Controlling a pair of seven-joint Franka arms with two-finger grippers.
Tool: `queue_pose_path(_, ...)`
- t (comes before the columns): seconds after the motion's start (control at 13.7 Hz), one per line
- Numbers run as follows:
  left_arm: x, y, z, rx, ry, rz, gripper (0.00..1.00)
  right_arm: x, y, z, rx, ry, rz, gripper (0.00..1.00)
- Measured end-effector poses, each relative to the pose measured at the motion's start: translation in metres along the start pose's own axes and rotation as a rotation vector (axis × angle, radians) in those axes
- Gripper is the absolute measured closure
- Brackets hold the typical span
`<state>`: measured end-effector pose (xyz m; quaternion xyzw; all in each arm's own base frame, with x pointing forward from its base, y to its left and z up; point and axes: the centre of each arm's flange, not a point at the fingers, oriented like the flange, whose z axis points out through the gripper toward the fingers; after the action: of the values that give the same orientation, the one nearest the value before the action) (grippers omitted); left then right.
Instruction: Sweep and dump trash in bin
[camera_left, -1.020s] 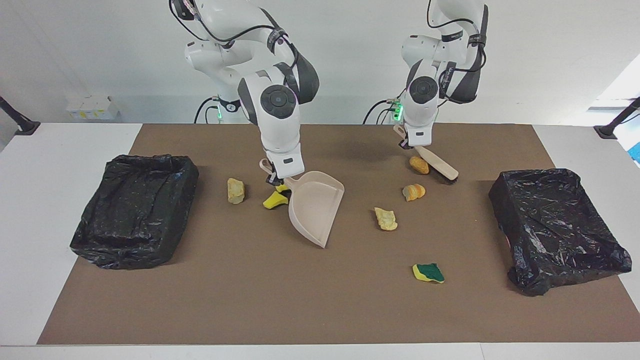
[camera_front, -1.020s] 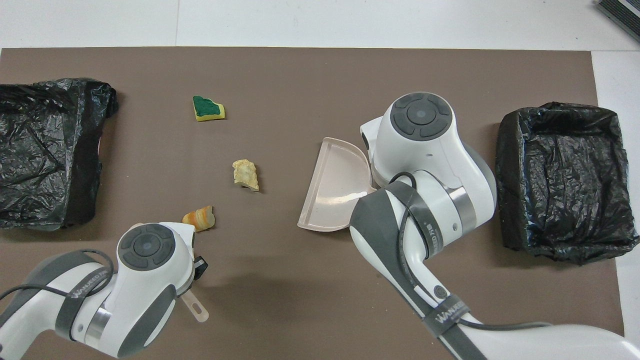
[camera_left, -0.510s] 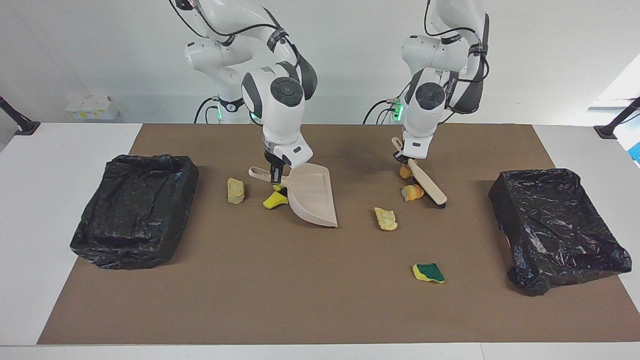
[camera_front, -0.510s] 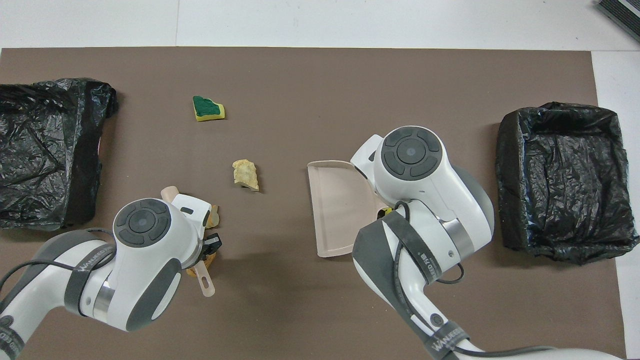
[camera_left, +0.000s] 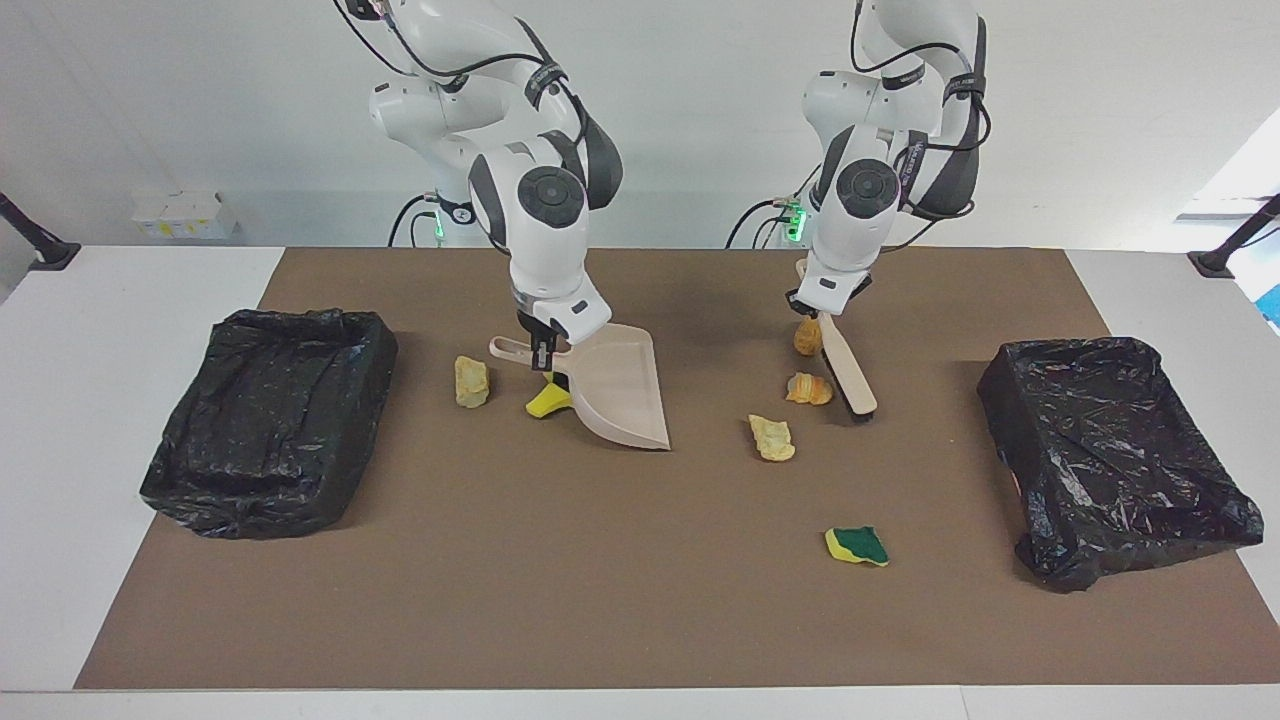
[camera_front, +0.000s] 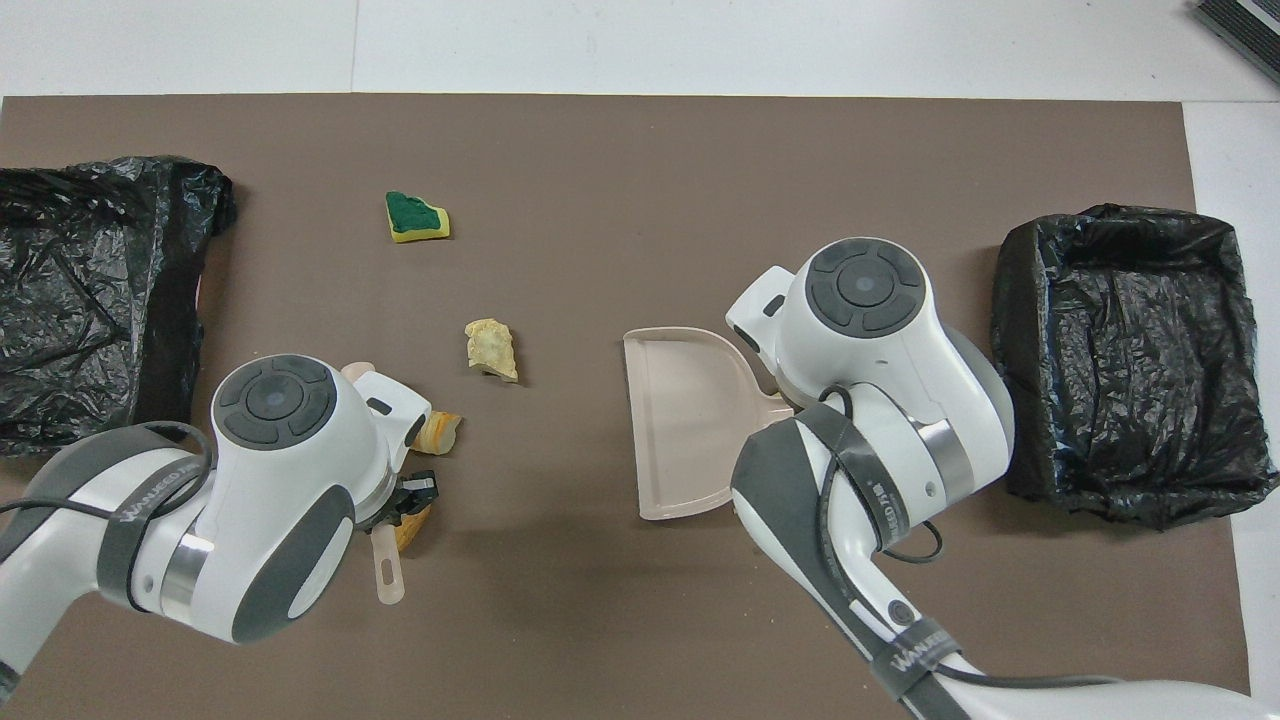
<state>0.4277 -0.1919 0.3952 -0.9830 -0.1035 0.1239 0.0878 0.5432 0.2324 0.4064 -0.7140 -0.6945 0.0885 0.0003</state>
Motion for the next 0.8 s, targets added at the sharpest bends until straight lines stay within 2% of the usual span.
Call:
queue_pose_path(0.29, -0.028, -0.016, -0.021, 0.027, -0.035, -0.092, 0.74, 0.005, -0.002, 0.005, 0.01, 0.066, 0.024, 0.67)
queue_pose_path(0.58, -0.058, -0.026, 0.007, 0.07, -0.082, -0.211, 0.74, 0.006, -0.004, 0.013, -0.002, 0.084, 0.032, 0.67)
queue_pose_path(0.8, -0.073, -0.015, 0.025, 0.039, -0.114, -0.249, 0.74, 0.006, -0.005, 0.015, -0.003, 0.099, 0.039, 0.67)
